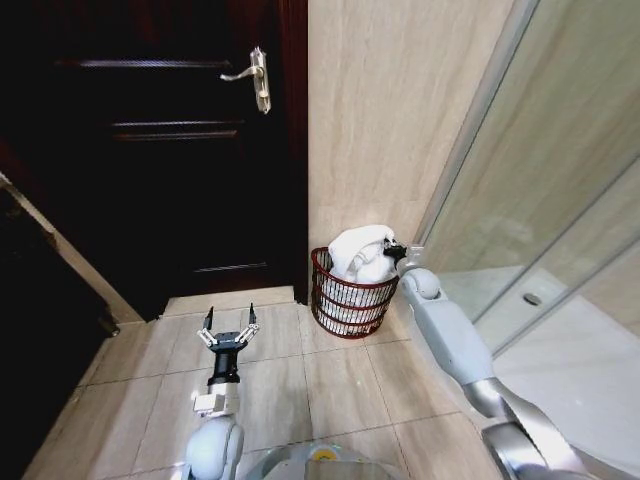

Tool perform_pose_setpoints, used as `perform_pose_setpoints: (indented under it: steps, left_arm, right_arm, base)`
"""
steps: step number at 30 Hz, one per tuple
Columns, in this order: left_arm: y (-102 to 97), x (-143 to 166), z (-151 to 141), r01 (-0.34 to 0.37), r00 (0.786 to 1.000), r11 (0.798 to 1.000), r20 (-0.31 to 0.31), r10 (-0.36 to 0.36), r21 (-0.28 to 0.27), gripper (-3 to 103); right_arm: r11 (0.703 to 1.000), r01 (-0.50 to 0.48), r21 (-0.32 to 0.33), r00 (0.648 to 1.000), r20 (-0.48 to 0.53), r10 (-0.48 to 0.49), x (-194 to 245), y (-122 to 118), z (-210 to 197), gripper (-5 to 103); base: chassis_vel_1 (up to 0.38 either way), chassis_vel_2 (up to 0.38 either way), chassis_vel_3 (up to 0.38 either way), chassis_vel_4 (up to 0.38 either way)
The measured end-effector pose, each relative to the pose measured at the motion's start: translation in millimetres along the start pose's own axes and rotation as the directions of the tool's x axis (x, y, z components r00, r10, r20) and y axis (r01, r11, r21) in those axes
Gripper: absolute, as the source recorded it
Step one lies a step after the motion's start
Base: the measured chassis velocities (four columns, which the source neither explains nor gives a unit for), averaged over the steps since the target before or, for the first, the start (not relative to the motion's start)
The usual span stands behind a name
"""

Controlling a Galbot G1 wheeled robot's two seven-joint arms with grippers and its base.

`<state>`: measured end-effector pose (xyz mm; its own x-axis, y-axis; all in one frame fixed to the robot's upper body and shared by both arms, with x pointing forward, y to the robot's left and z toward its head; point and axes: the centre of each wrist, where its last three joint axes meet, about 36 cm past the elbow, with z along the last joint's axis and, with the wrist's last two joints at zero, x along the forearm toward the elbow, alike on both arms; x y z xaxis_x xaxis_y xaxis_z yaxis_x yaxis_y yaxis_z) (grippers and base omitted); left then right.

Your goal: Discard the used towel into the hamper.

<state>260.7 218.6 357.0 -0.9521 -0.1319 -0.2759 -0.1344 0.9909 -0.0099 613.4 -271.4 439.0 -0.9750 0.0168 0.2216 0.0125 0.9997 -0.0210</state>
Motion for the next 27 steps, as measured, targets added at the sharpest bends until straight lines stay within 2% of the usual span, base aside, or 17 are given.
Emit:
perform_pose_setpoints:
  steps: [13, 16, 18, 19, 20, 23, 24, 25, 27]
  left_arm:
    - [0.1, -1, -3, 0.005, 1.0, 1.0, 0.009, -0.005, -0.001, 100]
    - [1.3, 0, -4, 0.008, 1.0, 1.0, 0.009, -0.008, -0.002, 100]
    - [2.2, 0, -4, 0.01, 1.0, 1.0, 0.009, -0.01, -0.002, 100]
    - [3.1, 0, -4, 0.013, 1.0, 1.0, 0.008, -0.013, -0.003, 100]
    - [3.1, 0, -4, 0.013, 1.0, 1.0, 0.008, -0.013, -0.003, 100]
    - [3.5, -1, -4, 0.018, 1.0, 1.0, 0.007, -0.018, -0.007, 100]
    - [3.5, -1, -4, 0.018, 1.0, 1.0, 0.007, -0.018, -0.007, 100]
    - [3.1, -1, -4, 0.019, 1.0, 1.0, 0.004, -0.019, -0.009, 100]
    - [1.1, -2, -4, 0.016, 1.0, 1.0, -0.003, -0.016, -0.01, 100]
  right_arm:
    - [1.0, -0.016, 0.0, 1.0, -0.022, 0.016, 6, -7, 11, 8]
    - [1.0, -0.028, -0.002, 1.0, -0.012, 0.028, 10, -11, 8, 24]
    - [0.999, -0.037, -0.003, 0.999, 0.0, 0.037, 13, -12, 5, 24]
    - [0.999, -0.043, -0.006, 0.999, 0.008, 0.043, 18, -14, 3, 28]
    - [0.999, -0.043, -0.006, 0.999, 0.008, 0.043, 18, -14, 3, 28]
    - [0.999, -0.039, -0.007, 0.999, 0.002, 0.039, 33, -20, 9, 45]
    - [0.999, -0.039, -0.007, 0.999, 0.002, 0.039, 33, -20, 9, 45]
    - [0.999, -0.038, -0.009, 0.999, -0.002, 0.038, 34, -21, 12, 50]
    - [0.999, -0.022, -0.039, 1.0, -0.012, 0.022, 37, -22, 20, 61]
  base:
    - [0.0, 0.0, 0.0, 0.0]
    - [0.0, 0.0, 0.0, 0.0]
    - [0.0, 0.0, 0.0, 0.0]
    - [0.0, 0.0, 0.0, 0.0]
    - [0.0, 0.0, 0.0, 0.0]
    - [0.0, 0.0, 0.0, 0.0]
    - [0.0, 0.0, 0.0, 0.0]
    - [0.0, 0.0, 0.0, 0.0]
    - [0.0, 0.0, 0.0, 0.0]
